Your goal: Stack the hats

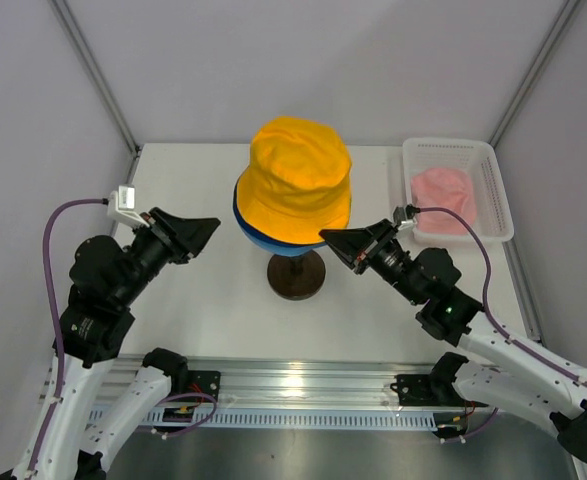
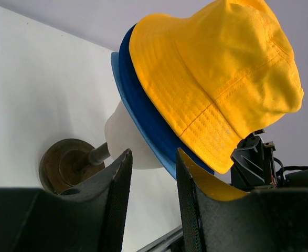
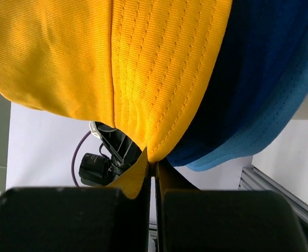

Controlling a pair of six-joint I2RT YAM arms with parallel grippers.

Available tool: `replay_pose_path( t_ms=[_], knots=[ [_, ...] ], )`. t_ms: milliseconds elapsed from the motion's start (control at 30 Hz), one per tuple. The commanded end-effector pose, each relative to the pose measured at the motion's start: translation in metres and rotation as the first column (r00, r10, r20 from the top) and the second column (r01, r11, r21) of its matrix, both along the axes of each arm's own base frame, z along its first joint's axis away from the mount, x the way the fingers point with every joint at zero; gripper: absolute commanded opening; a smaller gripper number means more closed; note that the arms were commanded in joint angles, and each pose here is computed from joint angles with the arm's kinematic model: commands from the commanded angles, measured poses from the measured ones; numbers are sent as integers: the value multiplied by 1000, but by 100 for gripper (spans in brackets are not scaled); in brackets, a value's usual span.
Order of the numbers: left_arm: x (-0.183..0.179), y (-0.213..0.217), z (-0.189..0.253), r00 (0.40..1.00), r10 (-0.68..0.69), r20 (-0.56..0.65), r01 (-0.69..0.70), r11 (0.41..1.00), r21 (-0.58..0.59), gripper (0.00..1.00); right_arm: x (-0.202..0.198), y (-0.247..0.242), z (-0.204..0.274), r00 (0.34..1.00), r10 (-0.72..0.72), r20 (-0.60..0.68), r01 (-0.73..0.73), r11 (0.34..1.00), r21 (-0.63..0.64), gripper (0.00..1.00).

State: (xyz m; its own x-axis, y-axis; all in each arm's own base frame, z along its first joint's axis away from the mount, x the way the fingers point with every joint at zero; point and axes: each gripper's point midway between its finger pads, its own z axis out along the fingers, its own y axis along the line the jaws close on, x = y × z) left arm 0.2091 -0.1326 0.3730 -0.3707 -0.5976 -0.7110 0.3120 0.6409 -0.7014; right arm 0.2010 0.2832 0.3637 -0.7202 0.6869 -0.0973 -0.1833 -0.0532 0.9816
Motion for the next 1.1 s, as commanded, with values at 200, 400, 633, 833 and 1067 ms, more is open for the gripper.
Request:
replay_pose_path(
  t_ms=[200, 400, 633, 833, 1067],
  knots=[
    [11, 1, 16, 999, 18, 41, -18, 1000, -3, 42, 6, -5, -47, 997, -58, -54, 50, 989, -140, 0],
    [15, -1, 16, 999, 15, 38, -15, 1000, -6, 41, 9, 3, -60, 997, -44, -59, 32, 981, -191, 1],
    [13, 5, 22, 998, 43, 51, -44, 999, 13, 42, 8, -14, -48, 997, -81, 8, 79, 950, -301, 45],
    [16, 20, 25, 991, 115, 73, -120, 990, 72, 45, 10, -71, -26, 976, -184, 115, 216, 874, -435, 76],
    [34, 36, -4, 976, 220, -1, -217, 964, 157, 62, 52, -175, -37, 870, -433, 236, 455, 520, -723, 99]
  ],
)
